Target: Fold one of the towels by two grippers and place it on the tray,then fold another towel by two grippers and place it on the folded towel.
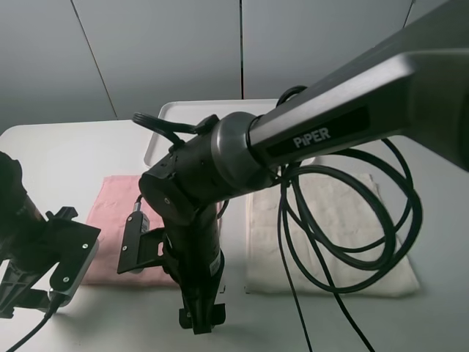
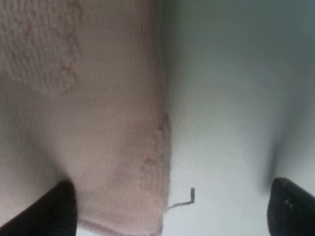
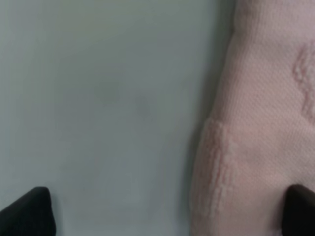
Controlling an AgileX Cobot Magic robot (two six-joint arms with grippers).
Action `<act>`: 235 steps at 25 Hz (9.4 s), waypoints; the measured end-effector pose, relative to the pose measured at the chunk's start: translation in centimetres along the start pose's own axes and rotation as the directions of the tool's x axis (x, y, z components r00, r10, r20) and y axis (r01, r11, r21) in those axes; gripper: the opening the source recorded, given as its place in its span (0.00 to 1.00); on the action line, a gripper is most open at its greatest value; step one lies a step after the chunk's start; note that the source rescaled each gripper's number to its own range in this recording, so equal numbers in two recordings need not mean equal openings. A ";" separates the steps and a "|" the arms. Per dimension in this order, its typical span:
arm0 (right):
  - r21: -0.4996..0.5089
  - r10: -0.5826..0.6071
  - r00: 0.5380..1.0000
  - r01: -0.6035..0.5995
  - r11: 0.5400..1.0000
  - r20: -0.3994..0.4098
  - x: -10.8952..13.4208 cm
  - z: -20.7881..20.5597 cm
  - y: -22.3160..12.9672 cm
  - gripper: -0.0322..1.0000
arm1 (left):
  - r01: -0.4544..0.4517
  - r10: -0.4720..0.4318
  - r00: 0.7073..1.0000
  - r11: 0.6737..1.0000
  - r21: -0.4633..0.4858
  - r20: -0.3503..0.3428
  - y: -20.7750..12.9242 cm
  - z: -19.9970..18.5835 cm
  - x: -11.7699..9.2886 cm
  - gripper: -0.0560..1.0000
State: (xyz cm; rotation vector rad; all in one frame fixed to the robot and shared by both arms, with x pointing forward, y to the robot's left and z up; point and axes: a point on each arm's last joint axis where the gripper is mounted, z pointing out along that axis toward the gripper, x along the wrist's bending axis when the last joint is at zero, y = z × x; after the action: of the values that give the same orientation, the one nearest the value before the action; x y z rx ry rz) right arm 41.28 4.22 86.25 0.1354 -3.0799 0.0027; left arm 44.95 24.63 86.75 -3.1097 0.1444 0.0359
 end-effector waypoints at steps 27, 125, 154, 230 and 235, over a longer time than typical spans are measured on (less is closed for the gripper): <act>0.034 -0.003 0.995 -0.001 0.999 0.101 -1.0 0.2 -0.2 0.03 | -0.003 0.003 1.000 1.000 -0.003 -0.023 0.0 0.0 0.2 0.83; -0.290 0.846 0.520 -0.833 0.471 -0.119 -11.2 -8.3 -6.5 1.00 | 0.995 -0.998 -0.046 -0.049 -0.087 0.038 -2.9 -0.1 11.3 0.98; -0.080 0.913 0.382 -0.924 0.374 -0.144 -15.6 -1.1 -4.4 0.82 | 0.995 -0.998 -0.052 -0.055 -0.084 0.037 -2.9 -0.2 11.3 0.98; -0.218 0.622 0.279 -0.960 0.174 -0.732 -14.4 -0.9 3.7 0.06 | 0.982 -0.983 -0.066 -0.094 -0.161 0.173 -4.6 -5.9 13.7 0.98; -0.219 0.624 0.274 -0.962 0.166 -0.732 -14.7 -0.9 3.4 0.06 | 0.976 -0.913 -0.086 -0.157 -0.150 0.398 -6.6 -8.1 14.4 0.98</act>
State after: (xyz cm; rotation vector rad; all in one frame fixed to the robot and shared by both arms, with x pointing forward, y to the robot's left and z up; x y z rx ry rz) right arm 55.63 8.93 86.30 -1.4094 -1.9753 -0.8352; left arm 60.09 29.61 94.66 -2.4253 -2.5177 0.2982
